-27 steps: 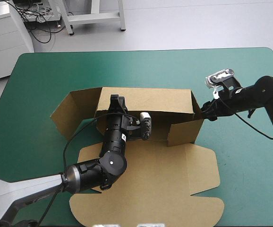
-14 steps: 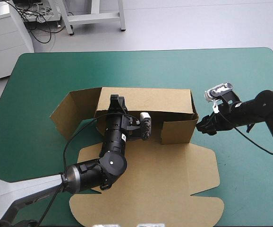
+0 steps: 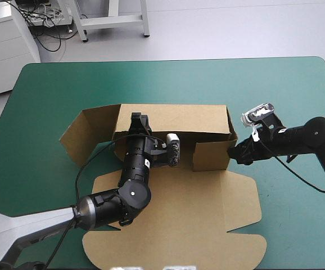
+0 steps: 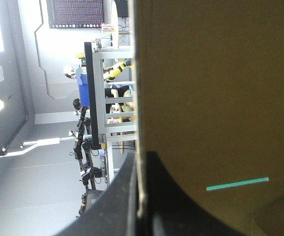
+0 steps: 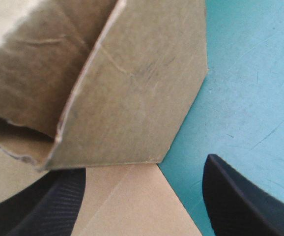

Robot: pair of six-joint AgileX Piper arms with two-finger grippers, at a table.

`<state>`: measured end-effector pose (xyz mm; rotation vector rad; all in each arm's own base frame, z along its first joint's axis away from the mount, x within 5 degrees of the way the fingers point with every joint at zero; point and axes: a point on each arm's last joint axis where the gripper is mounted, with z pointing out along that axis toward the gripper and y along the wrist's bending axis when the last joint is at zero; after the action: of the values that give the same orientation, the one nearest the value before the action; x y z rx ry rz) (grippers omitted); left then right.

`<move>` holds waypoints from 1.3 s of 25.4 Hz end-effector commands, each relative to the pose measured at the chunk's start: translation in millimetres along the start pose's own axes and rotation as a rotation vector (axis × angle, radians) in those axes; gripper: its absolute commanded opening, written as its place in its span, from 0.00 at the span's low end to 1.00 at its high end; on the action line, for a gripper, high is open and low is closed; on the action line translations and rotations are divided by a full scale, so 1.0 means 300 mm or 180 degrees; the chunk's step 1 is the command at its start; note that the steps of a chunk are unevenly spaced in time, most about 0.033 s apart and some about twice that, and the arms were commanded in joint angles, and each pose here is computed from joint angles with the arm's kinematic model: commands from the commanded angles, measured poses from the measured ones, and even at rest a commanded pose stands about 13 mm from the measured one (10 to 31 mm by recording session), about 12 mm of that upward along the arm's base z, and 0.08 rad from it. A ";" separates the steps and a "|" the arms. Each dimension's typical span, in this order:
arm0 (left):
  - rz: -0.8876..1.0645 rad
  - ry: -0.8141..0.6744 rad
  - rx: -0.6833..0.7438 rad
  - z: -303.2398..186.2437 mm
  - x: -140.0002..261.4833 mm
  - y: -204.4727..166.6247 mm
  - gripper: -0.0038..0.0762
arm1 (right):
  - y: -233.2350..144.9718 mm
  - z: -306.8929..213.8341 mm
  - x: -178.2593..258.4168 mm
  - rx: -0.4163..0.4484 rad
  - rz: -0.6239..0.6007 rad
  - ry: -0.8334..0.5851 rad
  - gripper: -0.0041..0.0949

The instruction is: Fold the box

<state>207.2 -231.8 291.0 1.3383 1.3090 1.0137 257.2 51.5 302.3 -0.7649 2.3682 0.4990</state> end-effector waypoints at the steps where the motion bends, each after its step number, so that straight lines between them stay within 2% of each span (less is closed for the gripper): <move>1: -0.0011 -0.0056 -0.0446 -0.023 0.002 0.093 0.01 | 0.029 -0.050 -0.043 -0.0078 -0.0063 -0.0346 0.68; 4: -0.0011 -0.0056 -0.0446 -0.023 0.002 0.093 0.01 | 0.041 -0.046 -0.044 -0.0216 -0.0051 -0.0414 0.68; 7: -0.0011 -0.0056 -0.0446 -0.023 0.002 0.093 0.01 | 0.037 -0.010 -0.006 -0.0202 0.0087 -0.0412 0.68; 11: -0.0011 -0.0056 -0.0446 -0.023 0.002 0.093 0.01 | 0.051 0.013 0.027 -0.0170 0.0093 -0.0825 0.68; 13: -0.0010 -0.0062 -0.0443 -0.023 0.001 0.092 0.01 | 0.054 -0.013 0.015 -0.0032 0.0090 -0.1002 0.68; 23: -0.0010 -0.0067 -0.0440 -0.023 0.001 0.092 0.01 | 0.128 0.020 -0.031 0.0231 -0.0107 -0.1144 0.63; 28: -0.0010 -0.0067 -0.0440 -0.023 0.001 0.092 0.01 | 0.144 0.028 -0.054 0.0414 -0.0017 -0.1308 0.61; 29: -0.0010 -0.0067 -0.0440 -0.023 0.001 0.092 0.01 | 0.145 0.028 -0.057 0.0432 0.0002 -0.1330 0.59; 31: -0.0015 -0.0067 -0.0440 -0.023 0.001 0.092 0.01 | 0.147 0.028 -0.060 0.0455 0.0016 -0.1354 0.49; 32: -0.0015 -0.0067 -0.0440 -0.023 0.001 0.092 0.01 | 0.148 0.029 -0.060 0.0456 0.0013 -0.1357 0.43; 33: -0.0015 -0.0067 -0.0440 -0.023 0.001 0.092 0.01 | 0.149 0.029 -0.061 0.0456 0.0010 -0.1359 0.32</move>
<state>207.4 -231.1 291.3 1.3321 1.3129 1.0218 244.5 98.6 296.6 -0.5862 2.0557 0.4534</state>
